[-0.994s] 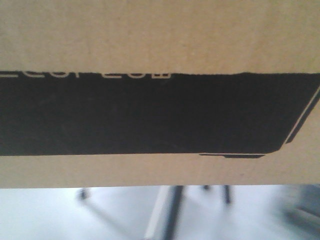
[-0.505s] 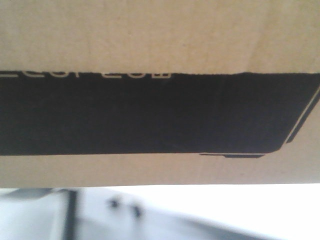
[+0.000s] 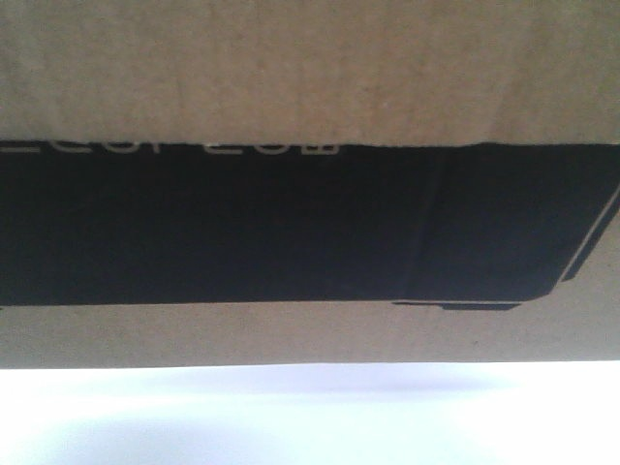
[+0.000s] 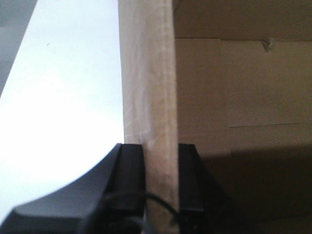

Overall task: Grab box from left shelf to table start
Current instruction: 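Lower the held box with both grippers toward the white tabletop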

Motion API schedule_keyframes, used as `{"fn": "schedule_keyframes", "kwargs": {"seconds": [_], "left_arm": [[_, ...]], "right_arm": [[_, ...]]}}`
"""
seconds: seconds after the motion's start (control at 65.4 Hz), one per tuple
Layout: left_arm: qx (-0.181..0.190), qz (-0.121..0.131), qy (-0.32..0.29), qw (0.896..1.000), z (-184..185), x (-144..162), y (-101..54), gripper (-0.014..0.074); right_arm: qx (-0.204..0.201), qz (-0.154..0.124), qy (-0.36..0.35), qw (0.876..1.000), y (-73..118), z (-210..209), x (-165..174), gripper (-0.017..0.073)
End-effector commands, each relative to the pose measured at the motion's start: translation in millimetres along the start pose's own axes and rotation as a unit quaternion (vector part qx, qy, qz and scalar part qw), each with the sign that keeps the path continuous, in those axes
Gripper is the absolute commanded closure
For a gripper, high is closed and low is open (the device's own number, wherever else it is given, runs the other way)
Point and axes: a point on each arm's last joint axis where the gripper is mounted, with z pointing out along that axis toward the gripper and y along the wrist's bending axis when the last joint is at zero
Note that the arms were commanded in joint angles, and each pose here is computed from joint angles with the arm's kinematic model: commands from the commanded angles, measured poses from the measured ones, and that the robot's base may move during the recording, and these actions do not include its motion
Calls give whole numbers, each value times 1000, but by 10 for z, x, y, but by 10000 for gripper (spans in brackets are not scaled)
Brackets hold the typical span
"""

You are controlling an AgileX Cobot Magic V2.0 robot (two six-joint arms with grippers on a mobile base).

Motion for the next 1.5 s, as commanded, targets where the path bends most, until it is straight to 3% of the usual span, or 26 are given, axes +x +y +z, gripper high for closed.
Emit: {"fn": "schedule_keyframes", "kwargs": {"seconds": [0.0,1.284,1.483], "left_arm": [[24,-3,-41,999,-145,-91,22,690],[24,-3,-40,999,-145,-91,20,690],[52,-3,-82,995,-158,-166,-29,690]], "right_arm": [[12,-26,-74,997,-36,-94,-168,501],[12,-26,-74,997,-36,-94,-168,501],[12,-26,-74,997,-35,-95,-168,501]]}}
